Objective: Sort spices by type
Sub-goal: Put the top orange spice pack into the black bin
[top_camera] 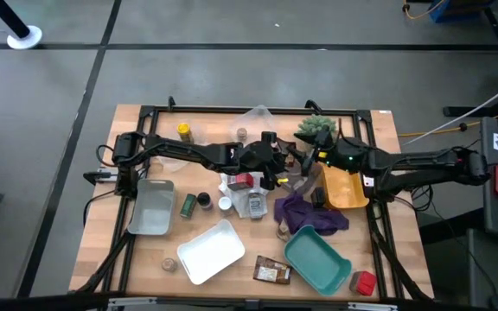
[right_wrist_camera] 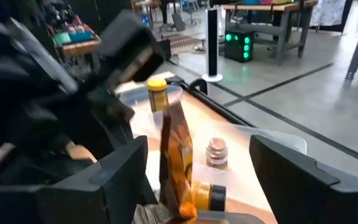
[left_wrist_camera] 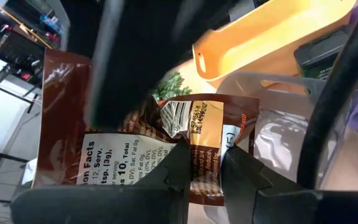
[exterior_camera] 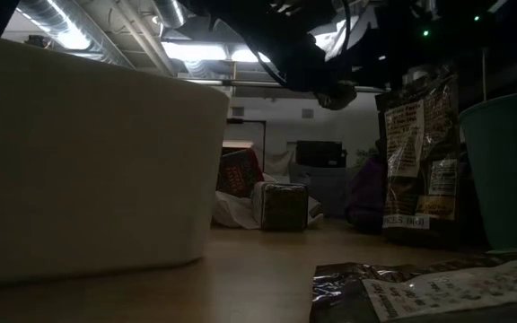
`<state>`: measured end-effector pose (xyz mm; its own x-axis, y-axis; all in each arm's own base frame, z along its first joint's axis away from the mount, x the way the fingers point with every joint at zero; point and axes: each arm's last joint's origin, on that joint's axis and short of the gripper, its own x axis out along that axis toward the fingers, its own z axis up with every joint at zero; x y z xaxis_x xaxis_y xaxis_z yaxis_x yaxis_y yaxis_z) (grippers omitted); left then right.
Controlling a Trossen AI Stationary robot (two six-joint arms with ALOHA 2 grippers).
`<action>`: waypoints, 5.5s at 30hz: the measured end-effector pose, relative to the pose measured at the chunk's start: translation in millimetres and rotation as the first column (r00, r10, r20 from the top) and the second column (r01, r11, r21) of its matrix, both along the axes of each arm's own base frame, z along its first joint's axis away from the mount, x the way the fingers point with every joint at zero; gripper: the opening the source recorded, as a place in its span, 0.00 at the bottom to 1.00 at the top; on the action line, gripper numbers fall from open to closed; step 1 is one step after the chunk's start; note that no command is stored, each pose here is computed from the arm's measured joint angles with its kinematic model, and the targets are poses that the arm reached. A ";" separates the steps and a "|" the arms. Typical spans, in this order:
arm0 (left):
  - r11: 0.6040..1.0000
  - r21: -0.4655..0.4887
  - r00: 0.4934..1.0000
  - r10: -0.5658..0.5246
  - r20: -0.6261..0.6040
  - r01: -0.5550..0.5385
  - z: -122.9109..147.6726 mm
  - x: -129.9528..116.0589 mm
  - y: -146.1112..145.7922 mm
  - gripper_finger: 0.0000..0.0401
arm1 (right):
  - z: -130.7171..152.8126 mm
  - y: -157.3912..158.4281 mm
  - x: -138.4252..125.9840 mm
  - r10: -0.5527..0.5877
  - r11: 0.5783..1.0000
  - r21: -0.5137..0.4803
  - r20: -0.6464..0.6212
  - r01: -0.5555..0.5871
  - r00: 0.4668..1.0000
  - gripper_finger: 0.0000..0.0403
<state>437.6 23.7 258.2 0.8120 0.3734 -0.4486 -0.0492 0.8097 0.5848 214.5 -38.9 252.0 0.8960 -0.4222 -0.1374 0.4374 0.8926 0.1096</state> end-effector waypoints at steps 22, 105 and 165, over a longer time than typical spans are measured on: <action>1.000 -0.003 1.000 0.002 -0.015 -0.002 -1.1 -0.8 -0.1 0.24 | -3.4 0.3 4.9 0.044 0.992 -0.114 -0.078 -0.053 0.996 0.05; 0.976 -0.214 0.979 0.000 -0.204 -0.044 2.3 -29.6 -4.3 0.46 | 34.5 -44.3 46.3 0.022 0.994 0.098 -0.587 0.044 0.810 0.46; 0.524 -0.552 0.696 -0.702 0.151 0.649 -97.5 33.3 -66.4 0.37 | 48.4 -32.9 41.3 0.342 0.913 0.387 -0.553 -0.129 0.760 0.46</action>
<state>470.9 -42.7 160.7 0.6691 -0.5906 -0.4510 0.6710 0.7410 0.0251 255.9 -71.8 300.4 0.6479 -0.0486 -0.7602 0.2873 0.9398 0.1849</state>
